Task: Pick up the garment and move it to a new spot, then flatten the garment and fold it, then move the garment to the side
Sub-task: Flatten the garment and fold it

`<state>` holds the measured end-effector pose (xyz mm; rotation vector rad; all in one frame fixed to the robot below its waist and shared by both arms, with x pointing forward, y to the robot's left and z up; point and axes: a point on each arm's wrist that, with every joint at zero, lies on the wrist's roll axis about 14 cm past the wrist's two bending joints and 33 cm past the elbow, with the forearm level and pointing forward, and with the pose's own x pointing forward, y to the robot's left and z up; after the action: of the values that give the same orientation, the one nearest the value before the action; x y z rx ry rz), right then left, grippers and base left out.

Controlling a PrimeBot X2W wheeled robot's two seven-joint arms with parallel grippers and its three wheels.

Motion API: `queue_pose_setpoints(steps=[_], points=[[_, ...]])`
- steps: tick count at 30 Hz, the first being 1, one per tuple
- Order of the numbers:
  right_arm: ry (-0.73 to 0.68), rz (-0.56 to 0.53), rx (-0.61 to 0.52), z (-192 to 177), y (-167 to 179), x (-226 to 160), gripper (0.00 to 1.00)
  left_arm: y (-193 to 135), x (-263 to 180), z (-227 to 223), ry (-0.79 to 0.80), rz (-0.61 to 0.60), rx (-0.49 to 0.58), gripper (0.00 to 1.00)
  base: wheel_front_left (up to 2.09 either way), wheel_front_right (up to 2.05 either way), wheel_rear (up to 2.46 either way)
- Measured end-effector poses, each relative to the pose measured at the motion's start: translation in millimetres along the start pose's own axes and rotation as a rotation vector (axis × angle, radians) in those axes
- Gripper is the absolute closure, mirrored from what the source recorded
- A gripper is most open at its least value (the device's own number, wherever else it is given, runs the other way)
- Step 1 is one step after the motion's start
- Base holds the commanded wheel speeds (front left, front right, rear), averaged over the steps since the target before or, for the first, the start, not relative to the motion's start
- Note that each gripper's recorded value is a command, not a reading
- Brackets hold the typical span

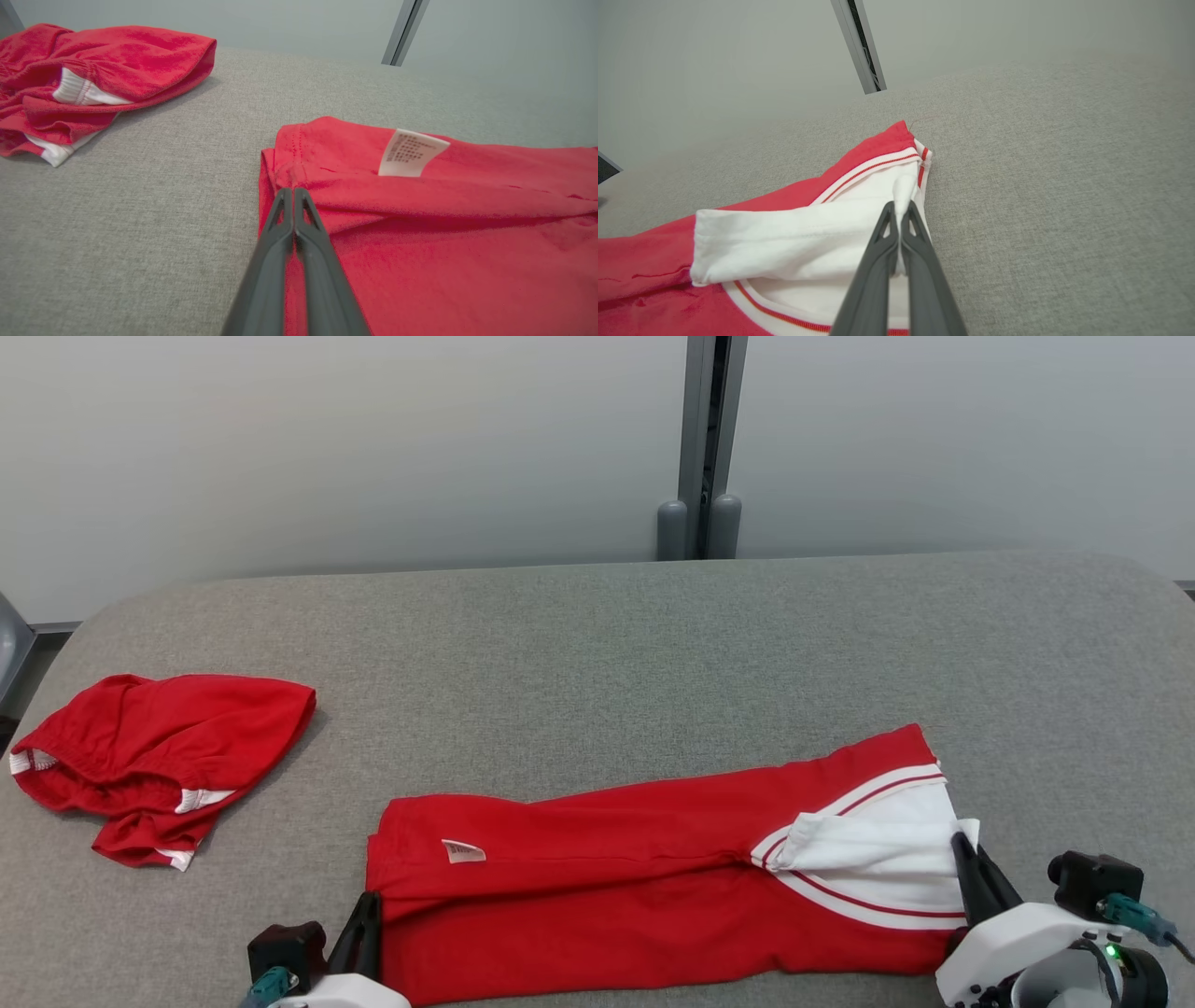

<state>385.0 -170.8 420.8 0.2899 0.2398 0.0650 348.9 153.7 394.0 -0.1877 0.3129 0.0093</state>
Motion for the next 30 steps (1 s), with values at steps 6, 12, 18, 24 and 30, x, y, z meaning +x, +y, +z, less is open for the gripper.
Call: queue_pose_setpoints(steps=[6,12,18,24,30], points=[[0.028,-0.021,0.017,-10.5,-4.5,-4.7,0.00,0.2,-6.6,2.8,-0.022,0.008,0.027,0.00,0.00,0.00,0.00],[0.001,-0.019,0.013,-0.4,-5.1,2.8,0.00,-5.2,-15.4,16.1,-0.086,-0.009,0.095,0.00,0.00,0.00,0.00],[0.138,-0.003,-0.017,-24.7,0.7,16.8,0.00,2.7,-19.5,12.7,-0.080,0.012,0.104,0.00,0.00,0.00,0.00],[0.260,-0.006,-0.036,-48.1,1.5,25.9,0.00,9.5,-19.8,9.4,-0.067,0.034,0.091,0.00,0.00,0.00,0.00],[0.324,0.016,-0.029,-59.6,11.4,31.2,1.00,11.9,-17.8,11.5,-0.071,0.045,0.080,0.00,0.00,0.00,0.00]])
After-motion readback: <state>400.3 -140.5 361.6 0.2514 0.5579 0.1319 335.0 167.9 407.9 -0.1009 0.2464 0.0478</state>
